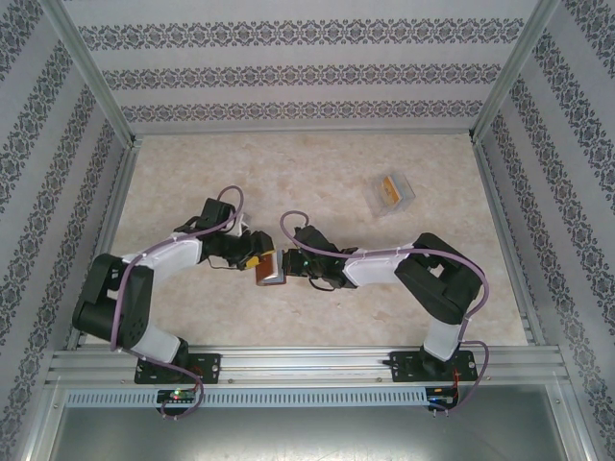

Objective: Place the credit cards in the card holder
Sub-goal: Close the card holder at the center of the table, then move the card holder to the center of the table.

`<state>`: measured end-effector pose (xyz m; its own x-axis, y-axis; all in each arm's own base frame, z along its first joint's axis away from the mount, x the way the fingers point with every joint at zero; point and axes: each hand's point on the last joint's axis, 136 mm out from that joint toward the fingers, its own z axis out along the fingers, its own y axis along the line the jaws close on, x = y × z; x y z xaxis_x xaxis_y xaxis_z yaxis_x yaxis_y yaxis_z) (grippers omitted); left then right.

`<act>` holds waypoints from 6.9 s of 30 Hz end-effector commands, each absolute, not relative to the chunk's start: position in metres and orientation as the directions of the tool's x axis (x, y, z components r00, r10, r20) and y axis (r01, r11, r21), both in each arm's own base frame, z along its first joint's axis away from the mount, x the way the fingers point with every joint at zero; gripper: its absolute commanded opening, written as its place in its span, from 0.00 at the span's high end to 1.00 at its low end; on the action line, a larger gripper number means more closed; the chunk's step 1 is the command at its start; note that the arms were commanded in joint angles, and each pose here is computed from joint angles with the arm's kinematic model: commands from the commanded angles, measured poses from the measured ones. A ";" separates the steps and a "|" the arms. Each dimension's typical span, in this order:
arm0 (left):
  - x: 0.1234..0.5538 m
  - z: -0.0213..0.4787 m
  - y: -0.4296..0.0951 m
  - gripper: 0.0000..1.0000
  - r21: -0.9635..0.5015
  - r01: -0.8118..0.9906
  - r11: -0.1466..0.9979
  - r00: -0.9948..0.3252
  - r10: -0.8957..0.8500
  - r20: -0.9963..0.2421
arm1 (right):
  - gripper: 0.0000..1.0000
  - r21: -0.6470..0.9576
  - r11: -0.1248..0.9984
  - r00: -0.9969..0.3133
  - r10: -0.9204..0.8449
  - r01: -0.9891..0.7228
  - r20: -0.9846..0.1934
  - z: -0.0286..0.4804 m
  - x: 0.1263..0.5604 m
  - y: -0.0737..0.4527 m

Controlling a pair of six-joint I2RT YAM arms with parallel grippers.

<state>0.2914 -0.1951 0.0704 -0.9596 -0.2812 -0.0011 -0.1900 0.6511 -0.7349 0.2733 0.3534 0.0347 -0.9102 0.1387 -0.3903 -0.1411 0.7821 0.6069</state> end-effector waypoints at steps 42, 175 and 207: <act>0.294 0.056 -0.237 0.49 -0.571 -0.029 0.820 -0.999 -0.050 -0.021 | 0.53 0.705 0.694 -0.857 0.268 -0.145 -0.440 0.081 0.291 0.286; 0.318 0.068 -0.266 1.00 -0.556 -0.019 0.831 -0.999 -0.042 -0.028 | 1.00 0.863 0.485 -0.920 0.385 0.140 -0.067 0.020 0.250 0.319; 0.327 0.037 -0.255 1.00 -0.612 0.001 0.791 -1.000 -0.018 -0.025 | 0.99 0.814 0.546 -0.934 0.356 0.198 -0.011 0.004 0.248 0.306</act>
<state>0.3276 -0.2547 0.0399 -0.9991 -0.0043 -0.0430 0.0221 0.8038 -0.5944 0.2515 0.3176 0.0221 -0.9343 0.3559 -0.0223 0.1643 0.4851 0.8589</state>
